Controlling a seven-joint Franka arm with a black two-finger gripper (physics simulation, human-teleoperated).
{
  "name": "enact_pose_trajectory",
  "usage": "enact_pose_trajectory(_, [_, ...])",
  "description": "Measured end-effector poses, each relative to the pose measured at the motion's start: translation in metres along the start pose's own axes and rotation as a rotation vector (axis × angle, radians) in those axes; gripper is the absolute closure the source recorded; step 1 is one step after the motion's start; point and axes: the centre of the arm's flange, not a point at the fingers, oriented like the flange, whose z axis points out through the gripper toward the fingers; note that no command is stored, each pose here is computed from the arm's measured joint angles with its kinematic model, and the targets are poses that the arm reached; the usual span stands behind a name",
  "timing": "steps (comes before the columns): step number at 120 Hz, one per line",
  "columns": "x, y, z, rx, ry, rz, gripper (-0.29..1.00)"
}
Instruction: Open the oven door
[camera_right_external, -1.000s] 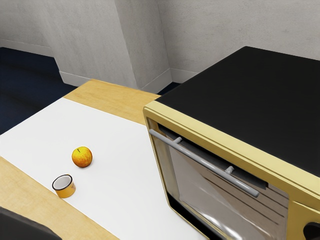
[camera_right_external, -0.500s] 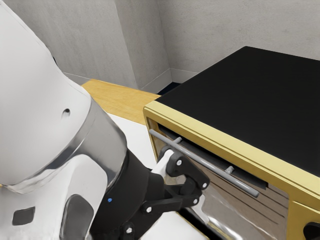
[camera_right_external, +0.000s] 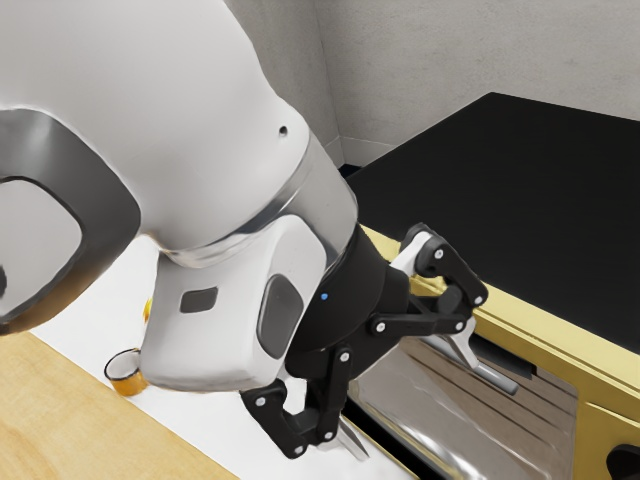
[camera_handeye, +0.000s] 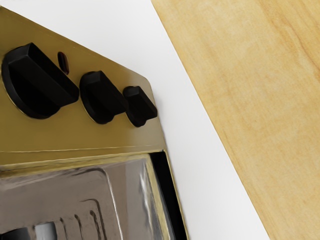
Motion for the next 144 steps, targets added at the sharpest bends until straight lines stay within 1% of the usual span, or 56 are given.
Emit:
enact_pose_trajectory(29, [-0.034, -0.027, 0.04, -0.048, 0.0, 0.007, 0.0])
enact_pose_trajectory(52, [-0.039, -0.031, 0.052, -0.058, 0.002, 0.036, 0.0])
enact_pose_trajectory(60, [-0.05, -0.032, 0.053, -0.06, 0.0, 0.027, 0.0])
enact_pose_trajectory(68, [-0.052, -0.031, 0.054, -0.06, 0.002, 0.037, -0.01])
enact_pose_trajectory(72, [-0.053, -0.03, 0.052, -0.058, 0.002, 0.039, 0.01])
enact_pose_trajectory(73, [-0.054, -0.03, 0.051, -0.057, 0.001, 0.038, 0.03])
enact_pose_trajectory(75, [-0.057, -0.029, 0.049, -0.054, -0.001, 0.035, 0.02])
enact_pose_trajectory(85, [-0.06, -0.008, 0.011, -0.001, -0.011, 0.038, 0.01])
enact_pose_trajectory(94, [-0.079, -0.002, 0.003, 0.005, -0.014, 0.012, 0.01])
enact_pose_trajectory(104, [-0.093, -0.002, 0.005, -0.005, -0.014, -0.006, 0.0])
enact_pose_trajectory(120, [-0.1, 0.001, 0.026, -0.046, -0.014, -0.007, 0.0])
enact_pose_trajectory(136, [-0.101, -0.002, 0.037, -0.058, -0.014, 0.001, 0.0])
enact_pose_trajectory(144, [-0.102, -0.004, 0.042, -0.061, -0.013, 0.005, -0.04])
